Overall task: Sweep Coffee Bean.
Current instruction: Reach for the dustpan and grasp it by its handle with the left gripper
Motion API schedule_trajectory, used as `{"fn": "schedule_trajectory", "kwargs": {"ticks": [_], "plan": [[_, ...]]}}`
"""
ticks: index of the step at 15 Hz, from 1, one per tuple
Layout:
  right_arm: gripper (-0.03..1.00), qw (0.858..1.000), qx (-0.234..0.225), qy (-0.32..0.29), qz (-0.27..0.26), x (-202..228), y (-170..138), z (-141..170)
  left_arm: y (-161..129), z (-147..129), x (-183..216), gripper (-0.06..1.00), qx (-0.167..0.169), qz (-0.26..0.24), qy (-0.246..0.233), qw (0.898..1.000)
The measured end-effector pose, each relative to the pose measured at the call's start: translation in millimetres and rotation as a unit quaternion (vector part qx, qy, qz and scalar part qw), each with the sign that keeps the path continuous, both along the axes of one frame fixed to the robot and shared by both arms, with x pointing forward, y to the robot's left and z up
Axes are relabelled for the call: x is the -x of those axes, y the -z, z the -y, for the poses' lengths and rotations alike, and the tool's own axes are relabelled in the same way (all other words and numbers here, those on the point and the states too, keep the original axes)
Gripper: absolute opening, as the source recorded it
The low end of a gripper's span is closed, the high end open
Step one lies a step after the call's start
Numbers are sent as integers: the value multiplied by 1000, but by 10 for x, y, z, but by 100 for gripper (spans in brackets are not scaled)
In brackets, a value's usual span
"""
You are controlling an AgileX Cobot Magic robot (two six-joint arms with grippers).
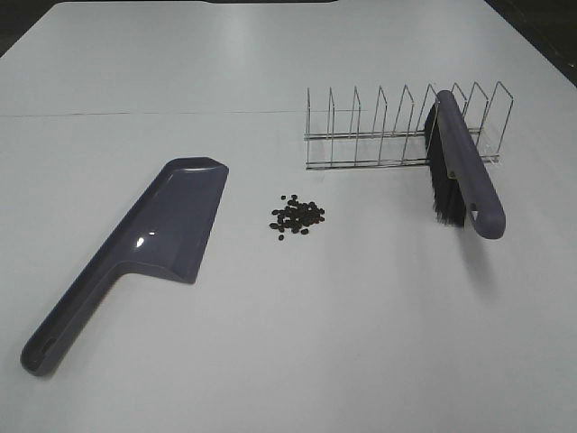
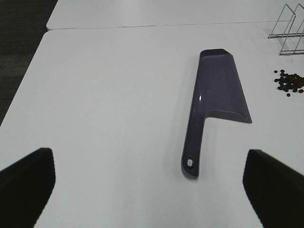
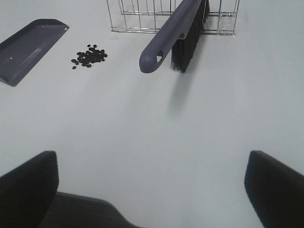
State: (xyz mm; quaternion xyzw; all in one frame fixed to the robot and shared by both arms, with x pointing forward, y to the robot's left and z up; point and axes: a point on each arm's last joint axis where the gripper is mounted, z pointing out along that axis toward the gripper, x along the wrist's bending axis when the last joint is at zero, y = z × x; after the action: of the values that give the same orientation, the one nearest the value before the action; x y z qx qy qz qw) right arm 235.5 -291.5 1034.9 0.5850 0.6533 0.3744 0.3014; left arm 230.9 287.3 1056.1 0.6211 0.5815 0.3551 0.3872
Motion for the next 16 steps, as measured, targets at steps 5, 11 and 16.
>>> {"fn": "schedule_trajectory", "kwargs": {"ticks": [5, 11, 16], "plan": [[99, 1000, 0, 0, 0, 0, 0, 0, 0, 0, 0, 99, 0, 0, 0, 1000], [99, 1000, 0, 0, 0, 0, 0, 0, 0, 0, 0, 99, 0, 0, 0, 1000], [99, 1000, 0, 0, 0, 0, 0, 0, 0, 0, 0, 99, 0, 0, 0, 1000]]}}
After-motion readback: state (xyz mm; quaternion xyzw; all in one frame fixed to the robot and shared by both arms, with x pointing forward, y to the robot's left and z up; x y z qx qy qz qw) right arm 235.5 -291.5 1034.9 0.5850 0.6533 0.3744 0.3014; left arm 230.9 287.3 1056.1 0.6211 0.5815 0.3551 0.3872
